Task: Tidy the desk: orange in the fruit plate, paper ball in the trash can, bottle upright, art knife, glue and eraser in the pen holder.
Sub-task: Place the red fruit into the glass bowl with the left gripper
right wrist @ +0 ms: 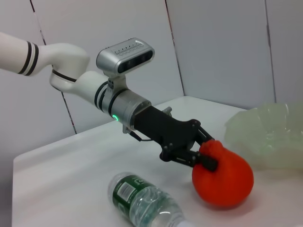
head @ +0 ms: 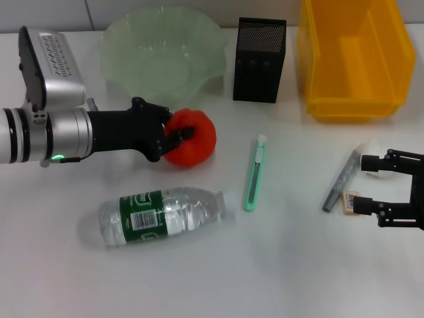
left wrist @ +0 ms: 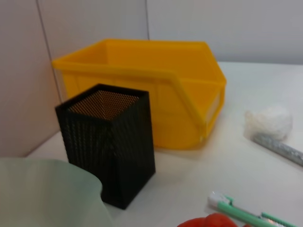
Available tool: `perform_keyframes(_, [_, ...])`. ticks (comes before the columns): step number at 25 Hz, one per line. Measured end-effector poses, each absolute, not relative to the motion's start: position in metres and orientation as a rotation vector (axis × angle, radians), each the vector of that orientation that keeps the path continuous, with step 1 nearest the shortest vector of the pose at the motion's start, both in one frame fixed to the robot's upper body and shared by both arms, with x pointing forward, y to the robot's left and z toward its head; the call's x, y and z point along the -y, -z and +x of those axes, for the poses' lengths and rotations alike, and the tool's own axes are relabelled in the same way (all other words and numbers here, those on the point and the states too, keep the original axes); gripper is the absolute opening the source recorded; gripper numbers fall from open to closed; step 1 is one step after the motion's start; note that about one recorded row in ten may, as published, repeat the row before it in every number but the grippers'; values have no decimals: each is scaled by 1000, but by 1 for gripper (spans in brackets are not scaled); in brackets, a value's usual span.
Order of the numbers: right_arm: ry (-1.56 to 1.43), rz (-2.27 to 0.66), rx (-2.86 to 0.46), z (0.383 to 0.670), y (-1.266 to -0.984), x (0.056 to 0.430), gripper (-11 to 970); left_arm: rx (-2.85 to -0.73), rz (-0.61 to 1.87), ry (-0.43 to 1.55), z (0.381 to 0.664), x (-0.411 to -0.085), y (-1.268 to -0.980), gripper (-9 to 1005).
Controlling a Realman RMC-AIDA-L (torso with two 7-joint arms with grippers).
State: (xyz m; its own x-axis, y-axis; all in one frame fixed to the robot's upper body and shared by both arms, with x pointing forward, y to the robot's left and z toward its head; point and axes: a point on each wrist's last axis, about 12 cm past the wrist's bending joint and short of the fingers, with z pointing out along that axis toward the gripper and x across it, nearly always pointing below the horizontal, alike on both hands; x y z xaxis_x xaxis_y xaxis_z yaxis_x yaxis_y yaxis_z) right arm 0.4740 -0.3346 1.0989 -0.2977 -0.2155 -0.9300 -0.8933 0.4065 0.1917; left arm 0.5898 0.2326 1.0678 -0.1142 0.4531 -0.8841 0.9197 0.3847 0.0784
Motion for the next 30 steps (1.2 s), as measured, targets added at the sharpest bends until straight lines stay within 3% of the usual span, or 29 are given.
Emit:
perform_keyframes(3, [-945,-965,-1759,474,-1099,334,780,-1702,1195,651,590,-235,-1074,236])
perform_keyframes(16, [-958,-968,-1750,474,-1096,329,775,-1519,934,744,592,-274,-1140,125])
perform_keyframes(30, [-979,-960,-1749,472,-1093,326,770,-1713,805,510,648,-237,-1138,63])
